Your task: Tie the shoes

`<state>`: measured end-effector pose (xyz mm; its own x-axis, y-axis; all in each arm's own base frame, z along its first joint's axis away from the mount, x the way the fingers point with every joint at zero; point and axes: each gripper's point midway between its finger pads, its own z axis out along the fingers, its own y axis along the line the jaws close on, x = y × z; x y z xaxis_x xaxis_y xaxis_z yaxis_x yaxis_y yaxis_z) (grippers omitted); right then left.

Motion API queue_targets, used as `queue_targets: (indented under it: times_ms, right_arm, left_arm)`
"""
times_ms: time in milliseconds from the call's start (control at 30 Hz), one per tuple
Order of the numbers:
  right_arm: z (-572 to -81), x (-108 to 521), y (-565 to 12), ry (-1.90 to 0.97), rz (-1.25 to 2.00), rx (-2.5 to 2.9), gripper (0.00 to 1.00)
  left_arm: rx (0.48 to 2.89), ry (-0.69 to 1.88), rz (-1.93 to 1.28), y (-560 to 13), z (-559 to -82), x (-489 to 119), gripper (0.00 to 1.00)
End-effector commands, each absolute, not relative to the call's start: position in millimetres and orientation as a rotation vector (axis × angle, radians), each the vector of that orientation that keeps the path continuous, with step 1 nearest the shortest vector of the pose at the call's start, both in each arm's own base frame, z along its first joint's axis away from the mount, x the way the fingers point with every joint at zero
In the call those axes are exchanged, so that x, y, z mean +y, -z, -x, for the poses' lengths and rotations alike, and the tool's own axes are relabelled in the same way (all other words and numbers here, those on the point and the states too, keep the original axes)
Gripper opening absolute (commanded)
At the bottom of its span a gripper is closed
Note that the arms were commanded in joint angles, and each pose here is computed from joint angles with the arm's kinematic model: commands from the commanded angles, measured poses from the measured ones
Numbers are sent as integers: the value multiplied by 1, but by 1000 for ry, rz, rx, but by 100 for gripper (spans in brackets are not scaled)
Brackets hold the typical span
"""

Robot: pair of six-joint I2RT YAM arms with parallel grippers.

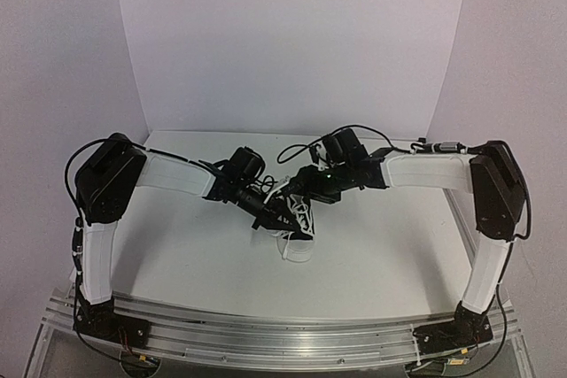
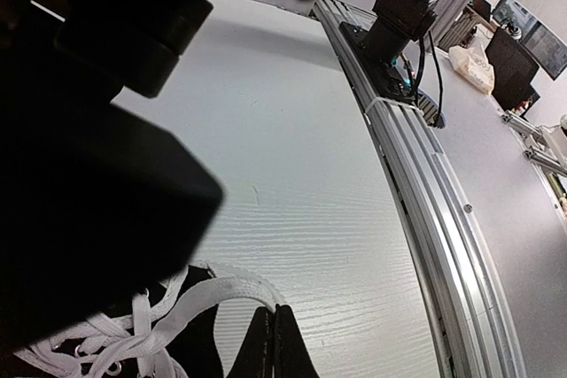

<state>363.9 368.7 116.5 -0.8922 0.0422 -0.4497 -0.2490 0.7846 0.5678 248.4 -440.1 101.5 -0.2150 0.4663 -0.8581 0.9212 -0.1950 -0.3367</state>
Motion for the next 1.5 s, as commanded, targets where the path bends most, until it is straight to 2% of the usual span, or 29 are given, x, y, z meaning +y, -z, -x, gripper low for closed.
queue_targets:
  times_ms: [0, 67, 133, 267, 467, 633, 867, 967, 1067, 1133, 1167, 1233, 1267, 1467]
  right_arm:
    - [-366, 368, -177, -1001, 73, 2412, 60]
    - [-359, 346, -181, -1000, -59, 2441, 57]
    - [-342, 327, -161, -986, -208, 2540, 54]
    - [-312, 330, -124, -1060, -374, 2739, 51]
    - [-297, 358, -105, -1203, -337, 2881, 48]
    - [-292, 356, -90, -1182, -360, 2923, 45]
    - [-295, 366, -84, -1214, -330, 2943, 14]
    - [-294, 366, -80, -1209, -331, 2951, 11]
    - [-298, 367, -82, -1204, -318, 2939, 0]
    - [-302, 367, -85, -1200, -307, 2921, 0]
    - [-303, 367, -87, -1201, -298, 2912, 0]
    - [-305, 368, -91, -1203, -274, 2894, 0]
    - [-306, 368, -93, -1203, -257, 2885, 0]
    - [-307, 368, -94, -1211, -230, 2863, 0]
  left_arm:
    - [1700, 1356, -1603, -99, -252, -440, 0]
    - [1701, 1345, -1609, -98, -253, -440, 0]
    - [1691, 1332, -1628, -98, -253, -439, 0]
    - [1684, 1290, -1643, -94, -257, -437, 0]
    - [1644, 1250, -1651, -94, -263, -440, 0]
    - [1663, 1238, -1632, -92, -266, -441, 0]
    - [1662, 1224, -1611, -92, -272, -444, 0]
    - [1657, 1220, -1609, -93, -273, -445, 0]
    - [1653, 1211, -1612, -93, -274, -445, 0]
    - [1645, 1208, -1623, -93, -273, -444, 0]
    - [1640, 1203, -1632, -94, -273, -444, 7]
    - [1626, 1176, -1641, -104, -276, -444, 31]
    - [1616, 1152, -1652, -108, -276, -442, 37]
    - [1280, 1108, -1680, -162, -245, -420, 56]
